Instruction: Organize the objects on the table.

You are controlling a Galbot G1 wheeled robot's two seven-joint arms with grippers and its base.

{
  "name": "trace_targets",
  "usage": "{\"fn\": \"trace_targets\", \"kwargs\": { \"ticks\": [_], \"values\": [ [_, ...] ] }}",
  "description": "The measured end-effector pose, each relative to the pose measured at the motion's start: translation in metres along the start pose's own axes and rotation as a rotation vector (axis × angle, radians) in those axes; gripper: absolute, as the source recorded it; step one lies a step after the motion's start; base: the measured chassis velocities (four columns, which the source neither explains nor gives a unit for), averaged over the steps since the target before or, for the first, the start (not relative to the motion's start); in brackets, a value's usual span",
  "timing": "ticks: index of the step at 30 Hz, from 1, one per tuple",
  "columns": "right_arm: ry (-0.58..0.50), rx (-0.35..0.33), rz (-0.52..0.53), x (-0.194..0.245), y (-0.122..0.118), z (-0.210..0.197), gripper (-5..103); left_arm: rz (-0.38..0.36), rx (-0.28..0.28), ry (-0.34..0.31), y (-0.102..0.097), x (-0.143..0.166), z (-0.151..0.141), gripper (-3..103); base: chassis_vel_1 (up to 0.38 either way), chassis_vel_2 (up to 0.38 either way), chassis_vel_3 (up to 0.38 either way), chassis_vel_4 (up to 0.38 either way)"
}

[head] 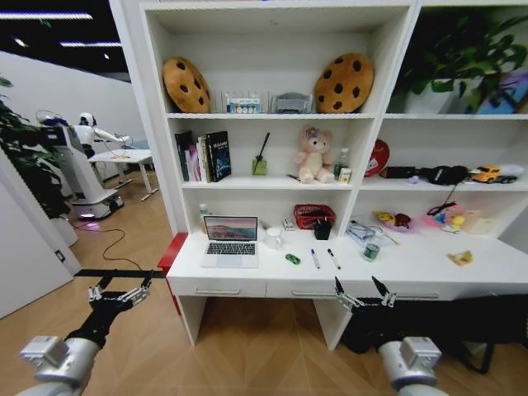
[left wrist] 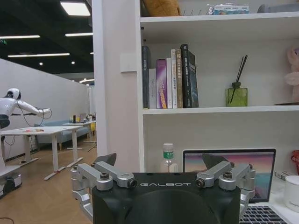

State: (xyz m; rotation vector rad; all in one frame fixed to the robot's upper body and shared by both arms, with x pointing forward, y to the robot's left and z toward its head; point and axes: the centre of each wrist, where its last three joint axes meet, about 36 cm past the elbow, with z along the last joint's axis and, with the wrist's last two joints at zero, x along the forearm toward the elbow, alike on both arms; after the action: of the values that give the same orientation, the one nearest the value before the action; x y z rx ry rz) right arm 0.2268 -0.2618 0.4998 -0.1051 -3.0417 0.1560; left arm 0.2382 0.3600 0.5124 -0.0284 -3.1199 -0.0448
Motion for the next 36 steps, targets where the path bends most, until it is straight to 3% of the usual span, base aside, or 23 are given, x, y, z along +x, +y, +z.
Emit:
{"fn": "trace_targets", "kwargs": {
  "ticks": [5,14,17,19,21,23,27,29,36],
  "values": [
    [-0.006,-0.003,-0.002,-0.001,0.001,0.002,100,-0.002,0.005,-0.003,0.000,-0.001,0.001,100,-0.318,0.296,0.327,-0.321],
    [-0.010,-0.009,-0.022,-0.004,0.002,0.012,100,-0.021,0.034,-0.025,-0.002,-0.007,-0.002,103,-0.087,0.089,0.037,-0.046],
    [-0.009,-0.010,-0.020,-0.004,0.003,0.012,100,-0.031,0.027,-0.041,-0.001,-0.013,-0.003,95,0.079,-0.075,-0.072,0.068],
    [-0.008,-0.009,-0.015,-0.006,0.002,0.012,100,-0.019,0.028,-0.051,0.000,-0.021,-0.006,84,0.037,-0.041,-0.040,0.029],
    [-0.007,-0.010,-0.012,-0.007,0.002,0.012,100,-0.015,0.028,-0.054,0.000,-0.024,-0.007,84,0.000,0.000,0.000,0.000],
    [-0.004,-0.014,-0.001,-0.013,0.001,0.011,100,0.010,0.016,-0.060,-0.001,-0.036,-0.014,68,0.000,0.000,0.000,0.000],
    [0.000,-0.015,0.003,-0.019,-0.002,0.011,100,0.029,0.018,-0.061,-0.007,-0.048,-0.016,62,0.000,0.000,0.000,0.000],
    [0.003,-0.015,0.001,-0.032,-0.006,0.011,100,0.073,0.042,-0.040,-0.025,-0.067,-0.012,46,0.000,0.000,0.000,0.000],
    [0.004,-0.016,-0.036,-0.060,-0.009,0.017,100,0.071,0.089,0.017,-0.056,-0.086,0.003,24,0.000,0.000,0.000,0.000]
  ]
}}
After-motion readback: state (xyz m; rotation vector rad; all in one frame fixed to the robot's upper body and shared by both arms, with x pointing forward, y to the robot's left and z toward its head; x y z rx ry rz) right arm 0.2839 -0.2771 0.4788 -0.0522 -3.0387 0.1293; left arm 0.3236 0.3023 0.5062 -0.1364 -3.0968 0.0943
